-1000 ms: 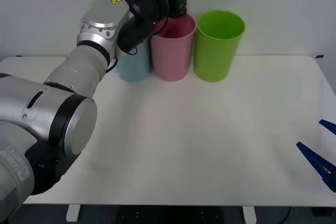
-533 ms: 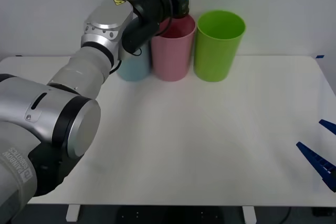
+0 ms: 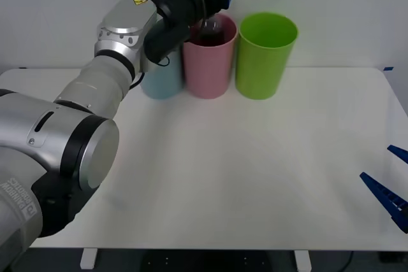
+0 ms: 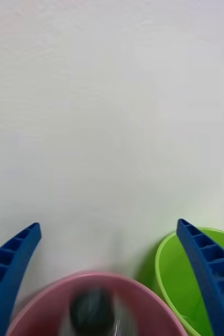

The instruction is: Grasp the object on the table and drop it into the matching bin: aluminum can to the light blue bin, PET bottle to the pink bin.

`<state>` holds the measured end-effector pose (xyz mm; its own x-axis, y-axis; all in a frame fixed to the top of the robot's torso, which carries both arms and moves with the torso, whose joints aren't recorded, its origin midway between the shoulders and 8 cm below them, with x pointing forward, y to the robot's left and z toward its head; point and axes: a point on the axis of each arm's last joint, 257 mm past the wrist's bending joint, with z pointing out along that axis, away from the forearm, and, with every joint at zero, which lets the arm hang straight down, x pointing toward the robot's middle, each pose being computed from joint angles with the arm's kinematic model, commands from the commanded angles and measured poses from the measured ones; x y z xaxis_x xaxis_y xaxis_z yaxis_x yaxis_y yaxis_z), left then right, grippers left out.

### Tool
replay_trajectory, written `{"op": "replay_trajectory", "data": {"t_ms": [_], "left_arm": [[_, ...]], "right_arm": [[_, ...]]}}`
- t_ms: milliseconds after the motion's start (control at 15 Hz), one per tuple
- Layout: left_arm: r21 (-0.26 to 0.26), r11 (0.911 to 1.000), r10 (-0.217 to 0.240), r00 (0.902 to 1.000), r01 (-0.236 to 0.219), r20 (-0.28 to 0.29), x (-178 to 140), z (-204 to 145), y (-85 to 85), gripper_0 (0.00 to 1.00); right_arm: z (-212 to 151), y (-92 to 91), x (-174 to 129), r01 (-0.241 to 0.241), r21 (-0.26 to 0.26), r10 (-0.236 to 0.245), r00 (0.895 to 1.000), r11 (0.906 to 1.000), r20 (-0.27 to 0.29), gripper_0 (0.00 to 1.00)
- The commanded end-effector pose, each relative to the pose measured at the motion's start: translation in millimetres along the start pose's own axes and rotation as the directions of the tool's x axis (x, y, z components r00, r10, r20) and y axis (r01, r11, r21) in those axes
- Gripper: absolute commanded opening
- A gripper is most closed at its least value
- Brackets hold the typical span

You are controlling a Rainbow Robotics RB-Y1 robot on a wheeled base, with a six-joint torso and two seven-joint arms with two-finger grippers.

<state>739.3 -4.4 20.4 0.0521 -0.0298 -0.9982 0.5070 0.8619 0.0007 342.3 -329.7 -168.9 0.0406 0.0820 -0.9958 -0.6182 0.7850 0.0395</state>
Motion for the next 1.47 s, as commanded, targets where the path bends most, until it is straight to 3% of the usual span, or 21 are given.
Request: {"op": "replay_trajectory", "data": {"t_ms": [67, 400, 867, 1467], "left_arm": [[0.006, 0.9998, -0.02, 0.9998, 0.02, -0.002, 4, -3, 4.6, 1.0], [0.042, 0.9973, -0.061, 0.9982, 0.061, 0.0, 12, -17, 21.5, 1.0], [0.073, 0.9889, -0.134, 0.9892, 0.129, 0.061, 28, -58, 46.5, 1.0], [0.074, 0.9875, -0.144, 0.9874, 0.139, 0.065, 60, -156, 118.1, 1.0]], "right_arm": [[0, 0.0, 0, 0.0, 0.0, 0.0, 1.0, 1.0, 0.0, 1.0], [0, 0.0, 0, 0.0, 0.0, 0.0, 1.0, 1.0, 0.0, 1.0], [0, 0.0, 0, 0.0, 0.0, 0.0, 1.0, 1.0, 0.0, 1.0], [0, 0.0, 0, 0.0, 0.0, 0.0, 1.0, 1.0, 0.0, 1.0]]}}
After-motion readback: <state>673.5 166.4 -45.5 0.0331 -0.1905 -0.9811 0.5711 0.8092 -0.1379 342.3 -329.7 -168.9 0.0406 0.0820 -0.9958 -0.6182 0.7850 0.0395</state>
